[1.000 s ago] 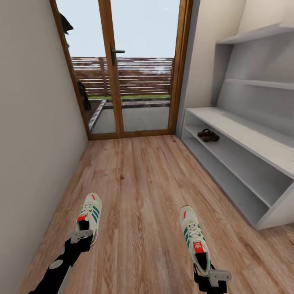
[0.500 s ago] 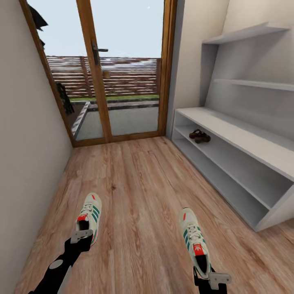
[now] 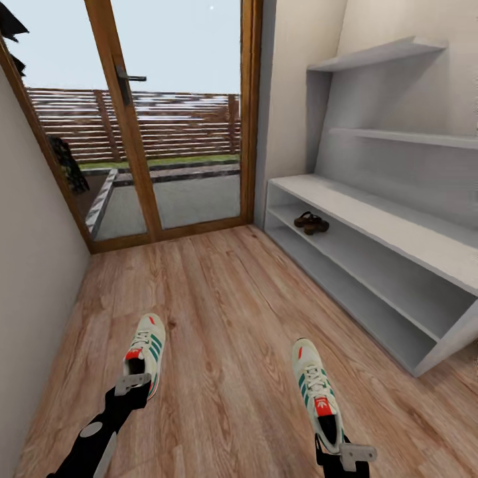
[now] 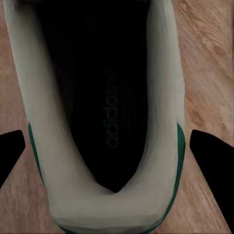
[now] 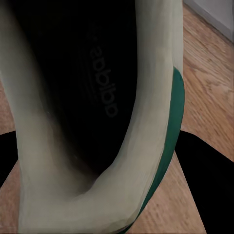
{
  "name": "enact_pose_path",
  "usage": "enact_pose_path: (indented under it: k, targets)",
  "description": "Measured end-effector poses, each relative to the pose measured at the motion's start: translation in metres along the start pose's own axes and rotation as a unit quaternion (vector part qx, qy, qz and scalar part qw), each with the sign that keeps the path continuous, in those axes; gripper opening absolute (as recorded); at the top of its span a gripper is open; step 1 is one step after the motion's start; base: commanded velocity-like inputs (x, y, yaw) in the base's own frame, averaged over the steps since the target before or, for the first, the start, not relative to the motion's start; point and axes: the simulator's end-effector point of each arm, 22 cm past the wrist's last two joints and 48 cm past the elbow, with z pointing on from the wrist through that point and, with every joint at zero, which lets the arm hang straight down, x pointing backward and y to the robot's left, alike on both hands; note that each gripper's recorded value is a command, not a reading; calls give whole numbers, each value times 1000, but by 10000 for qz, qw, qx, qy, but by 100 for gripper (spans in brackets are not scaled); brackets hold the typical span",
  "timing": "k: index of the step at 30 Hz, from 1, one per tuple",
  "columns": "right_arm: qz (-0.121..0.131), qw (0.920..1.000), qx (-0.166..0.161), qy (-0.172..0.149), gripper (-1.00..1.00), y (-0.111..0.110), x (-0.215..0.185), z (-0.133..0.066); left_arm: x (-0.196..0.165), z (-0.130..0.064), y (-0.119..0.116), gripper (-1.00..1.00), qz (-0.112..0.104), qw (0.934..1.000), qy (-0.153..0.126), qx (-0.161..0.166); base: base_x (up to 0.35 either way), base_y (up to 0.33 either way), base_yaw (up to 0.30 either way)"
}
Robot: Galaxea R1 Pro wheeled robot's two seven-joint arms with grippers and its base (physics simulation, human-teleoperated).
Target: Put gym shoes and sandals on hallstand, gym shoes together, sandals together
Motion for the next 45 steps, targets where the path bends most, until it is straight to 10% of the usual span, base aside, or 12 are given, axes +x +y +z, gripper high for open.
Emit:
enact_pose_path:
  k: [45]
  targets:
    - [14, 10000, 18, -81, -100, -2, -8, 1, -8, -2, -1, -100, 7, 10000, -80, 13, 292, 186, -201]
